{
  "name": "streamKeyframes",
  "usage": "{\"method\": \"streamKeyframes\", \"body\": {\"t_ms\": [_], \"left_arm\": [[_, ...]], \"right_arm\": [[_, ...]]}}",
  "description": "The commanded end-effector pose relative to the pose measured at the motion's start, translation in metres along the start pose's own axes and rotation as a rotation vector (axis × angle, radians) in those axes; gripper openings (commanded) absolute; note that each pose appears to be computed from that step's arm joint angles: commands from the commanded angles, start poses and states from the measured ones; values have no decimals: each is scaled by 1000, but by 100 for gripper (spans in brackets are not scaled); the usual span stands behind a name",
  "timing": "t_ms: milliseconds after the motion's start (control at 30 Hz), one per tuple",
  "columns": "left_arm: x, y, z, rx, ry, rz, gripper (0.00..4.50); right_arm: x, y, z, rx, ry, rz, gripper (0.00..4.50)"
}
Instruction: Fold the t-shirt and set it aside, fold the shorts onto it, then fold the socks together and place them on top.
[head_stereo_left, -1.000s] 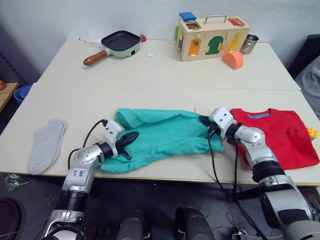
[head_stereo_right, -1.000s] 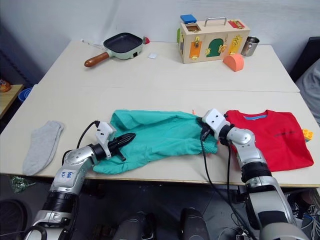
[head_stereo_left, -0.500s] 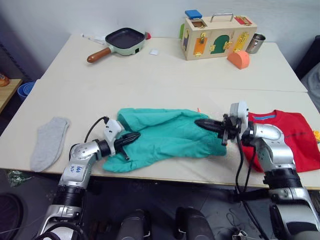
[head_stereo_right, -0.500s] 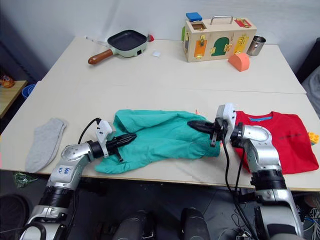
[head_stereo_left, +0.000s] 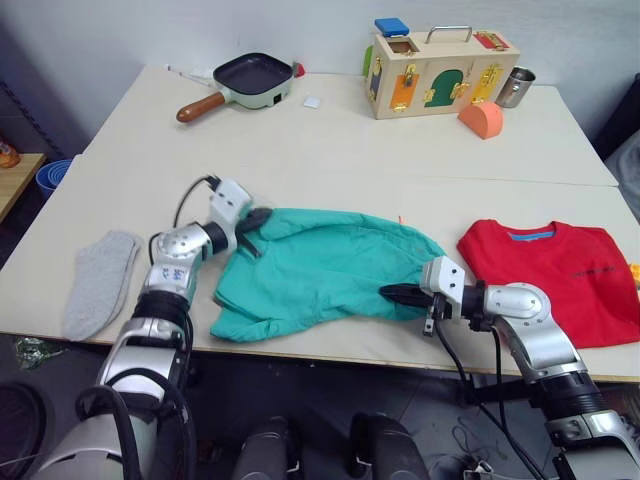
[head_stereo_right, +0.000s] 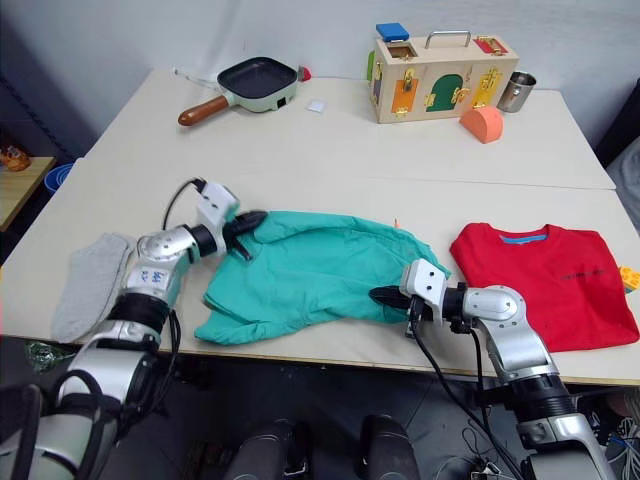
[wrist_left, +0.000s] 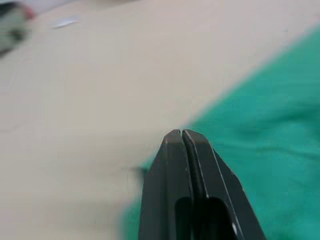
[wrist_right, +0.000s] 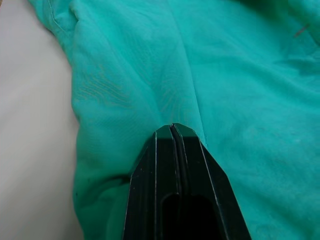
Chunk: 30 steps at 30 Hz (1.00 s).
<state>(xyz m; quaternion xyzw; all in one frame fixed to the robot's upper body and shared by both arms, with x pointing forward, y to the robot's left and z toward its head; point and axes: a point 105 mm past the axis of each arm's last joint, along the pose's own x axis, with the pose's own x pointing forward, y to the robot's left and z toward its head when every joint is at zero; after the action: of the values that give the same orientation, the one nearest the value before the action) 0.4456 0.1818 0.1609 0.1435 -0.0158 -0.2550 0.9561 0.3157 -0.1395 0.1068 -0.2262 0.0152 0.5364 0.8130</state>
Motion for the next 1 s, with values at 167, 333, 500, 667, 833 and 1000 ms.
{"method": "streamKeyframes", "body": {"t_ms": [167,333,500,667,833,1000], "left_arm": [[-19,38,39,-41,-196,87,4],[-36,-35,57,140,-285,-461,4],[-42,-95,21,202,-121,-760,4],[-9,-101,0,220,-5,-627,4],[18,-58,-2,186,50,-300,4],[22,-13,16,64,-19,-26,4]], "right_arm": [[1,-7,20,-18,-94,-66,0],[2,-6,25,-18,-113,-63,0],[5,-4,24,-13,-115,-51,0],[7,-2,26,-12,-121,-37,0],[6,-1,29,-16,-124,-27,0],[2,1,29,-16,-123,-19,0]]}}
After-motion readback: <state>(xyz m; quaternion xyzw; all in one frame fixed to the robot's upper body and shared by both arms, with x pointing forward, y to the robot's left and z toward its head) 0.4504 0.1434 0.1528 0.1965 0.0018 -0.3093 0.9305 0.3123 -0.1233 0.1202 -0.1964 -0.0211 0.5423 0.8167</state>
